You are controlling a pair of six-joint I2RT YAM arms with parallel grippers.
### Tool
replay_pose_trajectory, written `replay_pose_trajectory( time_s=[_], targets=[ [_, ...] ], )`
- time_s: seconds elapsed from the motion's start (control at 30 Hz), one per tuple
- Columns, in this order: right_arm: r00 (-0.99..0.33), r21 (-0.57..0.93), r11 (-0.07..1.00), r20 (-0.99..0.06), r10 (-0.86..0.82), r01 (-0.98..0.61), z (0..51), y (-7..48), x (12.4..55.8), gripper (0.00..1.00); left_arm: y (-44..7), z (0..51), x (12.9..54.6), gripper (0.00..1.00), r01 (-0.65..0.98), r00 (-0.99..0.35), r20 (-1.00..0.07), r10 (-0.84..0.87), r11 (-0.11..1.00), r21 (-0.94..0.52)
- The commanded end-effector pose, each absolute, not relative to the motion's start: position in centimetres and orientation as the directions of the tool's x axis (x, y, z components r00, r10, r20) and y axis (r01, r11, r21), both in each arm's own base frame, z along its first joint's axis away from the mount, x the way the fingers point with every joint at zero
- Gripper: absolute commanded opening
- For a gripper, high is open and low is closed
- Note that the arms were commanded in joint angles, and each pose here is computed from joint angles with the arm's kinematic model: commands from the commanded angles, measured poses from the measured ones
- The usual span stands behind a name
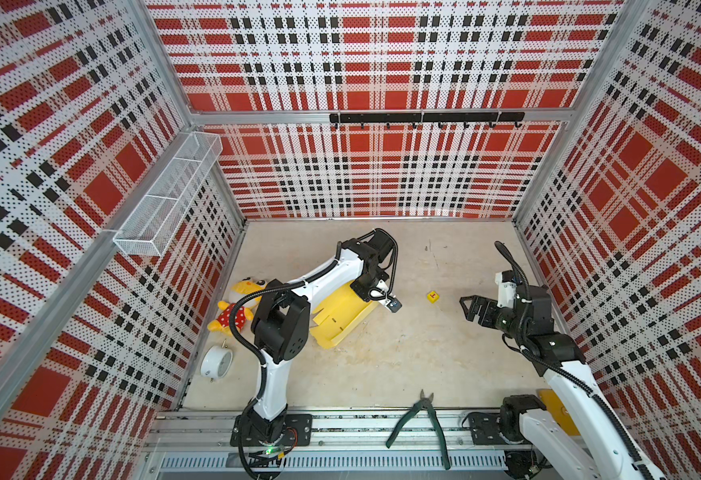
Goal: Fold the paper box
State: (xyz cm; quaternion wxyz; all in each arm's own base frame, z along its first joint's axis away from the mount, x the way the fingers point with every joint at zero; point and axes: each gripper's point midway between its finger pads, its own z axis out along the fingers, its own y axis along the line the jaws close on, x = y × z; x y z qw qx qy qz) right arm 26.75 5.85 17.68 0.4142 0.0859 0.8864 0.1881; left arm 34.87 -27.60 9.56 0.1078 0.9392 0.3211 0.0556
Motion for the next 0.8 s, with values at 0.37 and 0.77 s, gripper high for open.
replay_pose_trajectory(
  time_s=[0.37, 0.77],
  targets=[
    [-0.614, 0.387, 0.896, -0.660, 0.433, 0.216, 15.8, 2.7, 24.7, 1.00, -31.9, 4.8, 32.4, 0.17, -0.290, 0.946, 0.175, -0.274, -0.955, 0.070],
    [-0.631, 0.403, 0.897, -0.651, 0.421, 0.183, 15.9, 3.5, 25.5, 1.00, -32.6, 8.6, 31.4, 0.78, -0.272, 0.946, 0.228, -0.232, -0.948, 0.163]
  ],
)
